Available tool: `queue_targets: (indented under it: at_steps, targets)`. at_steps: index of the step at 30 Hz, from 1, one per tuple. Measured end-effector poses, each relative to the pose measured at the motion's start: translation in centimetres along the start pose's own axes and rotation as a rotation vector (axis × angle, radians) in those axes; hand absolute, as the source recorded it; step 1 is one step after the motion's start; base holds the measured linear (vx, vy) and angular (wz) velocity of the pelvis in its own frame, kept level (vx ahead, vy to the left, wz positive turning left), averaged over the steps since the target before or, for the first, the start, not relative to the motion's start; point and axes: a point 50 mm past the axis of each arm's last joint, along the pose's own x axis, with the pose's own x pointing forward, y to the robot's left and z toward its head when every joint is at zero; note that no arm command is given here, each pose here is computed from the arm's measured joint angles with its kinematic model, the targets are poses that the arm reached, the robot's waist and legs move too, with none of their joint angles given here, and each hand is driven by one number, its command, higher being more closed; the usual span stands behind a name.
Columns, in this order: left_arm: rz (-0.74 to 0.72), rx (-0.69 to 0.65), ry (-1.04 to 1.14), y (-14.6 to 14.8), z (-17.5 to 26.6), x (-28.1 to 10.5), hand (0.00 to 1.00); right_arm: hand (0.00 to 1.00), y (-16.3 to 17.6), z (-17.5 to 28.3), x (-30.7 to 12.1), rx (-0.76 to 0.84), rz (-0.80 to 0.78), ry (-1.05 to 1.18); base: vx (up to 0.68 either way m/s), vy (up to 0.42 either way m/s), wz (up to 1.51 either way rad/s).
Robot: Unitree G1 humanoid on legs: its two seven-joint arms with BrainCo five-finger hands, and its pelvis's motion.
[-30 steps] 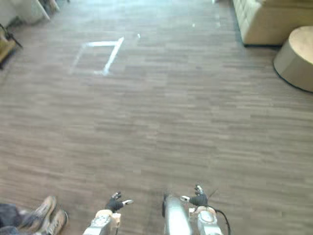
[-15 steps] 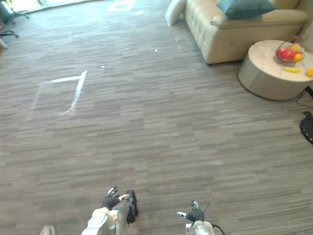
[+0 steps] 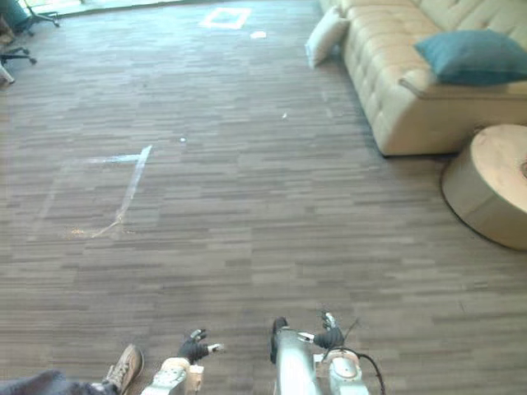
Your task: Pick up cushions and gather them together orderly.
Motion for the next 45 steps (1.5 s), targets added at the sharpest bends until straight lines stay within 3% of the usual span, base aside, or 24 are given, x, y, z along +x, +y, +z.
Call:
queue_targets:
  at_steps: [4,13,22,32,36,38,45]
  targets:
    - [0.061,-0.089,-0.060,1.5,1.1,-0.1,0.00,0.00,1.5,-0.8,-0.7,0.005,0.040,0.009,0.62,-0.190,-0.24]
    - [0.042,-0.064,-0.121,0.9,2.2,0.0,0.00,0.00,1.3,-2.6,-1.1,-0.015,0.042,0.089,0.55,0.092,-0.46]
    - [0.072,-0.005,-0.035,2.8,0.7,0.0,0.00,0.00,1.8,-3.4,-1.2,0.012,0.051,0.122,0.73,0.265,0.18]
    - [-0.006,0.060,-0.010,0.7,0.5,0.2,0.00,0.00,-0.9,-1.8,-0.7,-0.002,-0.014,0.050,0.71,-0.143,0.43]
    - [0.004,-0.042,-0.010,0.2,0.1,-0.1,0.00,0.00,-1.5,-2.3,-1.2,0.000,-0.029,0.066,0.61,-0.247,-0.12]
    - [0.049,-0.090,-0.047,1.3,0.6,-0.2,0.00,0.00,-0.9,-2.7,-1.4,0.017,-0.020,0.072,0.49,-0.122,-0.52]
    - [0.057,-0.091,-0.129,1.8,2.1,-0.2,0.00,0.00,0.1,-3.7,-1.7,0.029,0.001,0.113,0.52,0.021,-0.76]
